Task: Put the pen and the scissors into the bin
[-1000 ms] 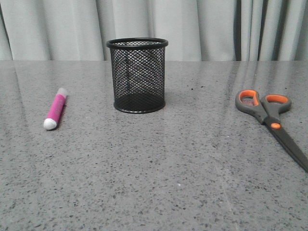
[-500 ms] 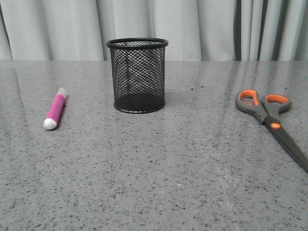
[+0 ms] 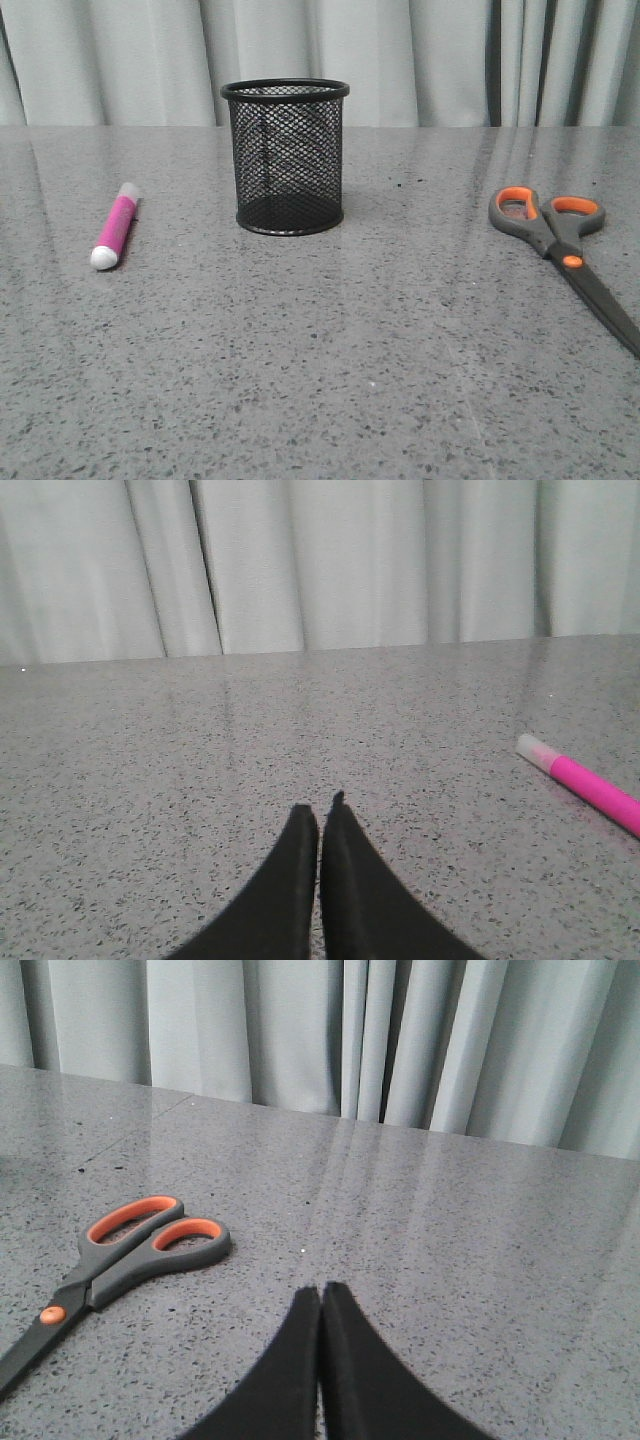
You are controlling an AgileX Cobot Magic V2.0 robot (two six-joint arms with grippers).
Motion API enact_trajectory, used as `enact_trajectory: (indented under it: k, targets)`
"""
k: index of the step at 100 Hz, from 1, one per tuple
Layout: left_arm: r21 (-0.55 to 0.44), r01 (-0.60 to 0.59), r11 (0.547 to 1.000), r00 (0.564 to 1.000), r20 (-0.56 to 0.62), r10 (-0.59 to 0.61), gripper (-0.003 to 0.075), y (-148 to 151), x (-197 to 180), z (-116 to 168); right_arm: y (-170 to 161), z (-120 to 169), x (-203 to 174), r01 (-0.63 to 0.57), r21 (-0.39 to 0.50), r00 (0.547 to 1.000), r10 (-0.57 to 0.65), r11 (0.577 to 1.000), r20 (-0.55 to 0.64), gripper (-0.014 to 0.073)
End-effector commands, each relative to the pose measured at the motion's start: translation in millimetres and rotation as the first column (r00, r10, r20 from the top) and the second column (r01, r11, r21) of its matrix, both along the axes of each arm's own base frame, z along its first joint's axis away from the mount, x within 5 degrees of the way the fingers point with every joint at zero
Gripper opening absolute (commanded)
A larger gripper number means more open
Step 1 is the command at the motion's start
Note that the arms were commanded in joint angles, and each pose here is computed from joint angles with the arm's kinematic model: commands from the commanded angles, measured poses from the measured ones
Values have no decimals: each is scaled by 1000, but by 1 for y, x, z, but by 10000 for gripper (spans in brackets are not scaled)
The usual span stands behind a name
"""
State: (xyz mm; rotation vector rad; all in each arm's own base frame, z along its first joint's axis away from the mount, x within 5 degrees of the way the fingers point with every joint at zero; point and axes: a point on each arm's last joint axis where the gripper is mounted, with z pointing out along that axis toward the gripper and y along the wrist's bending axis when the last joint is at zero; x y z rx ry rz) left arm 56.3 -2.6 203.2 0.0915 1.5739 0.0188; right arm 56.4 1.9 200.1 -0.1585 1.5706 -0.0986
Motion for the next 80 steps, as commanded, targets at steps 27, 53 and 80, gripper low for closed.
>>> enact_trajectory:
  k: [27,53,80]
  targets:
    - [-89,5,996,996,84,2,-20,0,-2,1,0,8,-2,-3,9,993,1,1000,116,-55]
    - [-430,33,902,996,85,4,-20,0,-2,3,-1,12,-3,-34,309,988,-15,950,156,-55]
    - [-694,77,716,996,78,-31,-20,-2,-4,12,1,16,-3,-69,617,995,13,784,95,-54]
